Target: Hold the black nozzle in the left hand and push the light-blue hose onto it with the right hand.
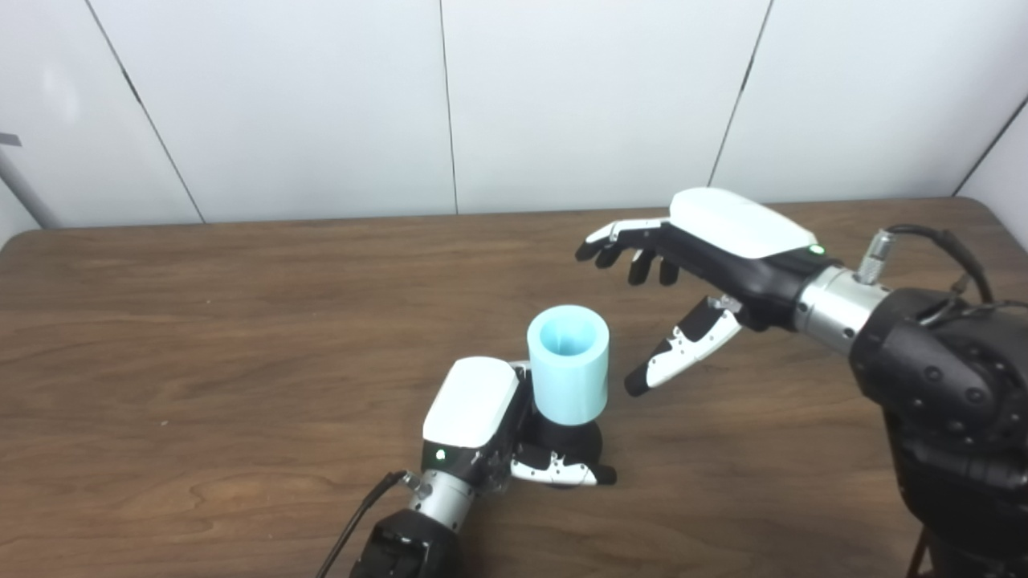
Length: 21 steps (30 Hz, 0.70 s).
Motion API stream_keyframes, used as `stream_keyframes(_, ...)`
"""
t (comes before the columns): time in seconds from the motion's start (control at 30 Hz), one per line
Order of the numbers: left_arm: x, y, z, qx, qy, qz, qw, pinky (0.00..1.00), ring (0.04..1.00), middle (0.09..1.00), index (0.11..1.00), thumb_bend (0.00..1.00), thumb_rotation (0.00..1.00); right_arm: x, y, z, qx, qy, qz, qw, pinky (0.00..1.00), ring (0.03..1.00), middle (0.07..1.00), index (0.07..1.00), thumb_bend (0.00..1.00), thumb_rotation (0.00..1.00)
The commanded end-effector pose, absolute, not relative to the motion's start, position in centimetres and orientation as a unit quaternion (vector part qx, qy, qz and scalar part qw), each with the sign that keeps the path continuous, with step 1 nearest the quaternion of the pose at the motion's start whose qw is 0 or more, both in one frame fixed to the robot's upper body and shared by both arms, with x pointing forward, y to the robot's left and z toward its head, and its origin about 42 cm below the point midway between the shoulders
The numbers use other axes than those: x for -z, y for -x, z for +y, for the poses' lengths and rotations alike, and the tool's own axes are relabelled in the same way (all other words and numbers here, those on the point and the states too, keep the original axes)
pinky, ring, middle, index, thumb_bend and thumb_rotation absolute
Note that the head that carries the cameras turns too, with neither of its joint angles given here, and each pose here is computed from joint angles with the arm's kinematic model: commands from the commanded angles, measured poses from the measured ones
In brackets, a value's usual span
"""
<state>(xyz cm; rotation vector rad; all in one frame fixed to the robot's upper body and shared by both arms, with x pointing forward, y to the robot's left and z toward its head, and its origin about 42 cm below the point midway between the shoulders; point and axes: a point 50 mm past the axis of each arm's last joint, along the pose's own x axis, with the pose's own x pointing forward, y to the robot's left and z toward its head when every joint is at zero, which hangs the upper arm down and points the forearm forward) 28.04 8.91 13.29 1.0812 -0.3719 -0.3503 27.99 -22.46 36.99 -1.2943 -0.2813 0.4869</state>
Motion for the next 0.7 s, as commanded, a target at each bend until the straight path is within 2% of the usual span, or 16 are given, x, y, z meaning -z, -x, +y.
stream_keyframes(0.0,-10.9,-27.7,9.9,0.187,-0.539,-0.126,0.812,0.31,0.398,0.403,0.499,0.52,0.0,-38.4,-27.0,-23.1,-0.221,0.609,-0.147,0.748,0.66,0.771,0.784,0.804,0.69,0.56)
stream_keyframes(0.07,-10.9,-27.7,10.0,0.187,-0.538,-0.125,0.812,0.31,0.402,0.404,0.5,0.52,0.0,-38.5,-26.5,-23.2,-0.212,0.604,-0.159,0.752,0.69,0.788,0.794,0.806,0.62,0.63)
stream_keyframes(0.1,-10.8,-27.7,10.0,0.187,-0.538,-0.125,0.813,0.32,0.406,0.407,0.5,0.52,0.0,-38.5,-26.3,-23.3,-0.206,0.6,-0.166,0.755,0.71,0.8,0.8,0.809,0.61,0.63)
stream_keyframes(0.17,-10.8,-27.7,10.1,0.187,-0.537,-0.125,0.813,0.32,0.404,0.406,0.499,0.52,0.0,-38.5,-25.8,-23.2,-0.194,0.595,-0.179,0.759,0.72,0.811,0.805,0.814,0.63,0.62)
stream_keyframes(0.23,-10.8,-27.6,10.1,0.187,-0.538,-0.125,0.812,0.31,0.4,0.404,0.499,0.52,0.0,-38.3,-25.1,-23.0,-0.186,0.593,-0.198,0.758,0.73,0.824,0.822,0.828,0.62,0.66)
stream_keyframes(0.3,-10.9,-27.6,10.1,0.188,-0.538,-0.124,0.812,0.31,0.393,0.399,0.497,0.52,0.0,-37.7,-24.6,-22.5,-0.178,0.597,-0.226,0.749,0.77,0.887,0.91,0.893,0.61,0.81)
stream_keyframes(0.33,-10.9,-27.6,10.1,0.188,-0.538,-0.124,0.812,0.31,0.393,0.399,0.497,0.52,0.0,-37.4,-24.3,-22.3,-0.175,0.598,-0.238,0.745,0.77,0.892,0.915,0.898,0.61,0.82)
stream_keyframes(0.43,-10.9,-27.6,10.2,0.188,-0.538,-0.124,0.812,0.31,0.394,0.401,0.497,0.52,0.0,-36.4,-23.8,-21.8,-0.177,0.594,-0.261,0.74,0.89,0.978,0.973,0.954,0.6,0.97)
stream_keyframes(0.53,-10.8,-27.6,10.3,0.189,-0.539,-0.122,0.812,0.32,0.403,0.407,0.499,0.52,0.0,-35.8,-23.3,-21.4,-0.185,0.595,-0.273,0.733,0.98,0.998,0.997,0.974,0.61,1.0)
stream_keyframes(0.67,-10.9,-27.7,10.1,0.191,-0.543,-0.12,0.809,0.31,0.396,0.402,0.496,0.52,0.0,-35.0,-22.7,-21.3,-0.193,0.605,-0.287,0.717,0.97,1.0,1.0,0.998,0.61,1.0)
